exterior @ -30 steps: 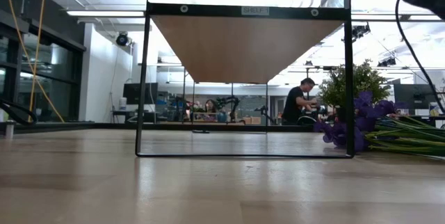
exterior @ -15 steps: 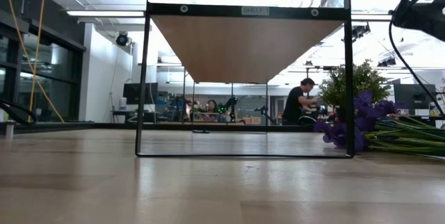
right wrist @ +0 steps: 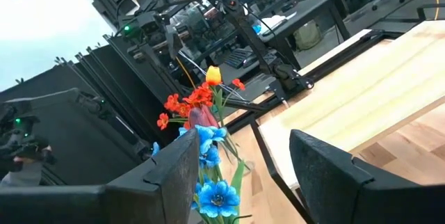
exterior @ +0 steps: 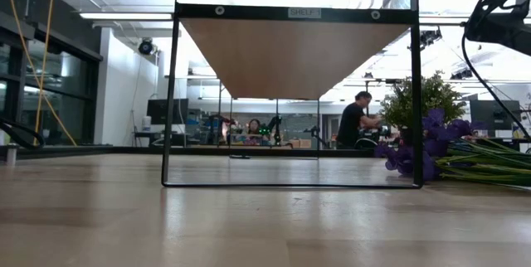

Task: Pick and place flowers into a vace then onto a shelf
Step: Put the violet flowers into the right transparent vase

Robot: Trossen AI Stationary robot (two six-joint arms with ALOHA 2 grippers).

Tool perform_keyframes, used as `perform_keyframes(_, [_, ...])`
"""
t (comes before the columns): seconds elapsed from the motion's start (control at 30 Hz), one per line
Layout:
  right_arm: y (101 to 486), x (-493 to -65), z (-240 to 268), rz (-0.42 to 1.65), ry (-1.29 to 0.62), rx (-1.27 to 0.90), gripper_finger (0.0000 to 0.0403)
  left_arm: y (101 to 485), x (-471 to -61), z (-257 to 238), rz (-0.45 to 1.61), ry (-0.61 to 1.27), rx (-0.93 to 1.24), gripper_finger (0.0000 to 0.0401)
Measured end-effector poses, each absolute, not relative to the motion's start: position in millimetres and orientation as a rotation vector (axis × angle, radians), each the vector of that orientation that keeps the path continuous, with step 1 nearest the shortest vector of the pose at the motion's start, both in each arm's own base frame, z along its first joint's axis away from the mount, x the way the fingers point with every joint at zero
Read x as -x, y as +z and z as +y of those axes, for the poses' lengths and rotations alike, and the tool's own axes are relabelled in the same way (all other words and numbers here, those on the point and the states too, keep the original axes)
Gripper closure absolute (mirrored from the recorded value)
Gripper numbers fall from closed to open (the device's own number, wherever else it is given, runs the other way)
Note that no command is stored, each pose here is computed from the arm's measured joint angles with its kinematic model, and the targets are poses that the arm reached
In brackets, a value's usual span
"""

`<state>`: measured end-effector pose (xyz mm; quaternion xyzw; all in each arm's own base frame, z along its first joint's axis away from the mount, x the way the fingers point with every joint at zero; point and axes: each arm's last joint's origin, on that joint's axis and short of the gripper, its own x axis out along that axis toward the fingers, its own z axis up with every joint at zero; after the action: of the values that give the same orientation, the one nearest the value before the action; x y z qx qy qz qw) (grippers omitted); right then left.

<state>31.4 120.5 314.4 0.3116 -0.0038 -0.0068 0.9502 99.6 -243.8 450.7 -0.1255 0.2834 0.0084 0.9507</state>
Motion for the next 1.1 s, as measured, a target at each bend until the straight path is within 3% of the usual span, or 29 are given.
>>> perform_keyframes(0.2, [314.0, -32.5, 121.0, -0.011, -0.021, -0.623, 0.0186, 450.8, -99.7, -243.7, 0.570, 0.020, 0.256, 0.0169])
perform_keyframes(0.57, [331.6, -45.4, 111.4, -0.169, 0.053, -0.270, 0.0191, 451.1, -99.9, -243.6, 0.561, 0.024, 0.255, 0.0169])
perform_keyframes(1.1, [356.3, -42.7, 53.2, -0.291, -0.149, -0.086, 0.0191, 451.0, -99.8, -243.6, 0.562, 0.015, 0.222, 0.0169])
